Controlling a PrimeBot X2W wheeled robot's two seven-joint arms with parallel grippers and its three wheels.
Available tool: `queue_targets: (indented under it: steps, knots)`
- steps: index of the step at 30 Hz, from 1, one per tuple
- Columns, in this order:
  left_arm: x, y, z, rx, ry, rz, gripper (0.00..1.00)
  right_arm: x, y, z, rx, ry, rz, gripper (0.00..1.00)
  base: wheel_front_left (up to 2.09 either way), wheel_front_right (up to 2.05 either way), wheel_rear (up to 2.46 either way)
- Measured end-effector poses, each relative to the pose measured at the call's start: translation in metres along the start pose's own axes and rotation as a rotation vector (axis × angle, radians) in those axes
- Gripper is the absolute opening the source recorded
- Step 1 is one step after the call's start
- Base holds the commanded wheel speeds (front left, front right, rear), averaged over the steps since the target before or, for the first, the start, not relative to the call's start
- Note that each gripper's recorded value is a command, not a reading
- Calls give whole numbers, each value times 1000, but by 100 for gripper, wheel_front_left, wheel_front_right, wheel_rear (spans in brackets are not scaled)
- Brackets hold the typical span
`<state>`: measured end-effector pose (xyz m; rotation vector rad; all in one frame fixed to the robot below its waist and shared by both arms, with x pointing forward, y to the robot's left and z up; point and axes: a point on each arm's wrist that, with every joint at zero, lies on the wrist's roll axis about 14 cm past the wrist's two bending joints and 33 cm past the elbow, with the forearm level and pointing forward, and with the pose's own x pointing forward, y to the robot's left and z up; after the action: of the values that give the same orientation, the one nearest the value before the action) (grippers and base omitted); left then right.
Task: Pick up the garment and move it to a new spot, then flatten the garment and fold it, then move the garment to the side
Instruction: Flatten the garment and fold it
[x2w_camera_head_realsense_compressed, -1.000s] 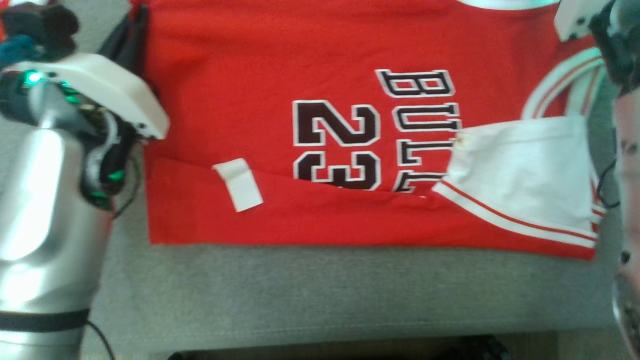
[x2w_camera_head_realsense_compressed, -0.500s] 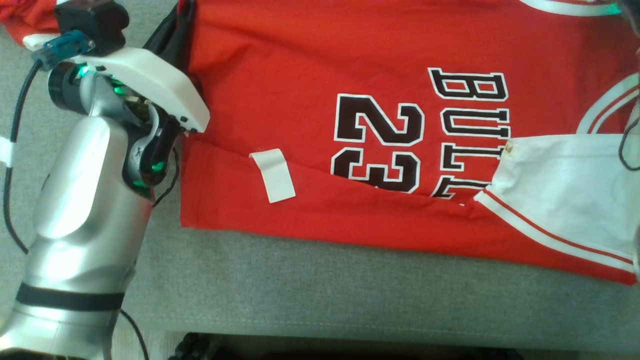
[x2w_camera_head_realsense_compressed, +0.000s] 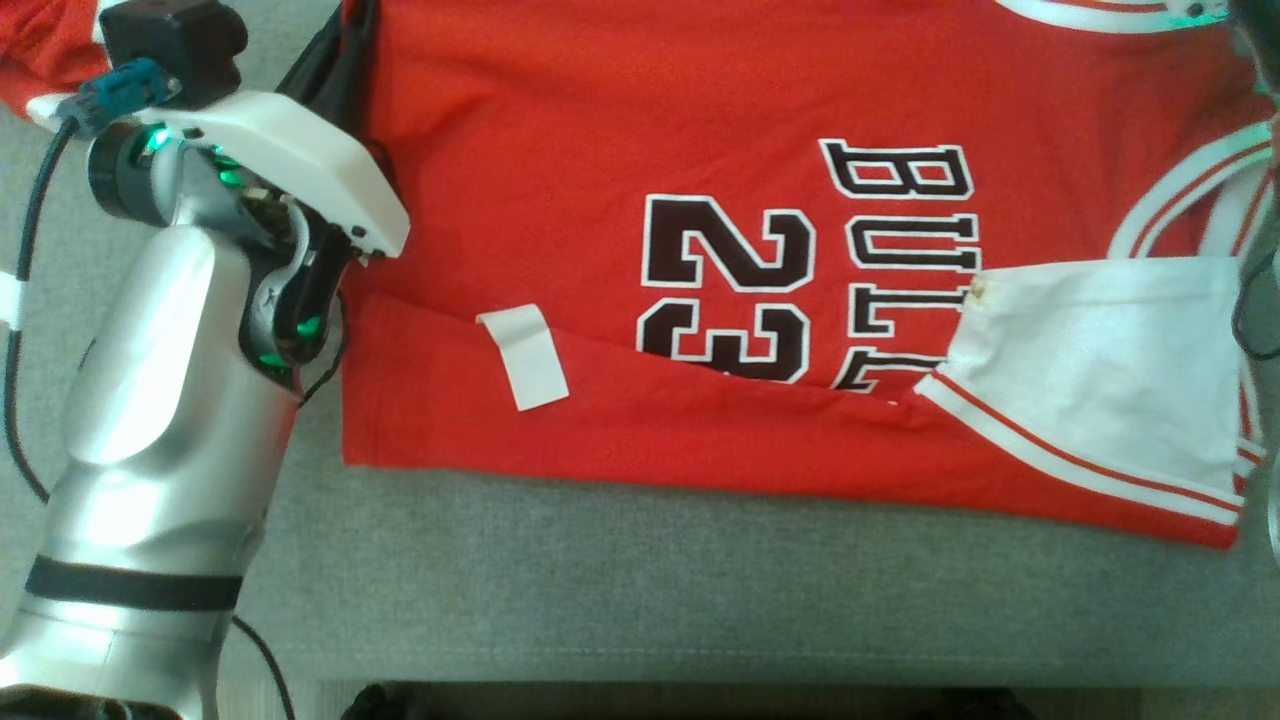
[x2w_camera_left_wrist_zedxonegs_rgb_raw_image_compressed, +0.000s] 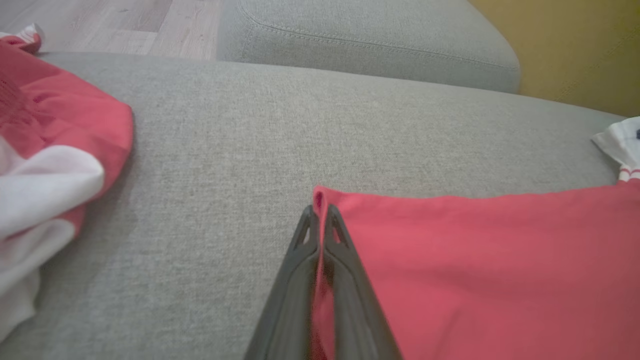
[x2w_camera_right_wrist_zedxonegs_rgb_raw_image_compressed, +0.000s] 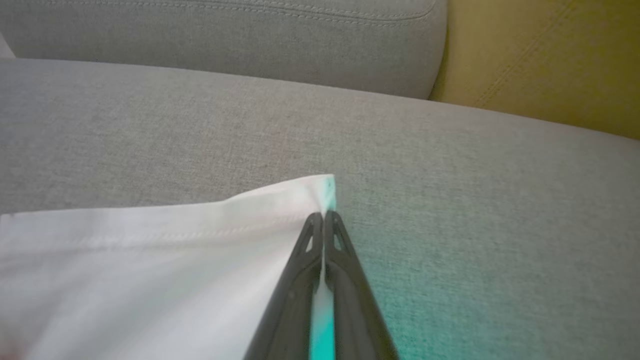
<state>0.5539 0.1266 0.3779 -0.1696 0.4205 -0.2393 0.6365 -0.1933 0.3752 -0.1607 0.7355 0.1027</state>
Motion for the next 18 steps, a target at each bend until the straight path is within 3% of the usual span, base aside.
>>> queue_targets:
  steps: [9,18]
  knots:
    - [-5,-8,20,-4,-68,-8,0,-37,1,36,6,-226,28,0,0,0,0]
    - [-44,-23,25,-55,-139,-13,0,-110,-1,11,13,-386,62,0,0,0,0]
